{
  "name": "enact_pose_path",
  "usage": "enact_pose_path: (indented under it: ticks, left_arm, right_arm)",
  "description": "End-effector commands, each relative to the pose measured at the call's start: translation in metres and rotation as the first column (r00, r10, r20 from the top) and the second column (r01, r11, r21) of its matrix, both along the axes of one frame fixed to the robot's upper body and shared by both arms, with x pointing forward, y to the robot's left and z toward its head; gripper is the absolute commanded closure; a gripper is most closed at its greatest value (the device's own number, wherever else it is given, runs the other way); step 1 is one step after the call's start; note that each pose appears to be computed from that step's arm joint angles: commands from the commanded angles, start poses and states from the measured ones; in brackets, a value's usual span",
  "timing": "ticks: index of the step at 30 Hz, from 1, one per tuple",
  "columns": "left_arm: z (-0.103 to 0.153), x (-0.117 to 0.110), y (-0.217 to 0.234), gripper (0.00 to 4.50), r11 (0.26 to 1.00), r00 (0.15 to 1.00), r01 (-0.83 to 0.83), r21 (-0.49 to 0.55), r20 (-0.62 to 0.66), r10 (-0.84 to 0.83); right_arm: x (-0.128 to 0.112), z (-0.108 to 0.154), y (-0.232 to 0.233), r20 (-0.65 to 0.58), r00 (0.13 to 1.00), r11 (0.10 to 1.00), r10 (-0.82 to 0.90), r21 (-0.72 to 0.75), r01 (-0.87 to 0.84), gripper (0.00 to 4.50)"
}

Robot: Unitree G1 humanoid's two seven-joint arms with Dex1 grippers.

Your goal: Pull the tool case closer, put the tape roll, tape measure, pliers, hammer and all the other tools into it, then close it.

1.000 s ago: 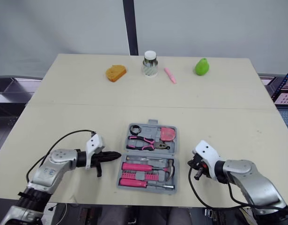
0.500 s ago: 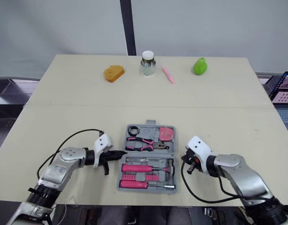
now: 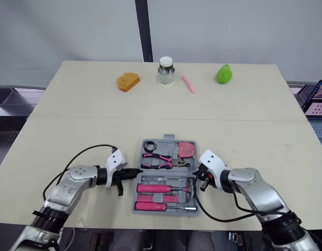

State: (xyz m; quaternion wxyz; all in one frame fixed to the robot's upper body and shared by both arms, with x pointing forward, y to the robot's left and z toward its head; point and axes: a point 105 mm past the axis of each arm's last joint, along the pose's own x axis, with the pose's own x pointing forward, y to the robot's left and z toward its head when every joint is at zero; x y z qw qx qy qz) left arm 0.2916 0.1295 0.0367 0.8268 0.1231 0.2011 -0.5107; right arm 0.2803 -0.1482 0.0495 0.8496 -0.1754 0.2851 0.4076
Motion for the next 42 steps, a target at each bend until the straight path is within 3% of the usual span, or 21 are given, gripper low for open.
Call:
enact_pose_path:
  ticks: [1,14,42]
  left_arm:
    - [-0.003,-0.007,-0.008,4.50,0.999,0.999,0.032,0.002,-0.012,-0.032]
    - [-0.014,-0.030,-0.010,4.50,0.999,0.998,0.033,-0.015,-0.054,-0.034]
    - [-0.016,-0.041,-0.010,4.50,0.999,0.997,0.026,-0.026,-0.078,-0.028]
  right_arm:
    - [-0.003,0.005,0.008,0.019,0.999,0.999,0.041,0.019,-0.041,4.47]
    - [-0.016,0.004,0.012,-0.015,0.996,0.996,0.086,0.025,-0.086,4.47]
    - [-0.037,0.000,0.018,-0.076,0.989,0.992,0.123,0.039,-0.121,4.47]
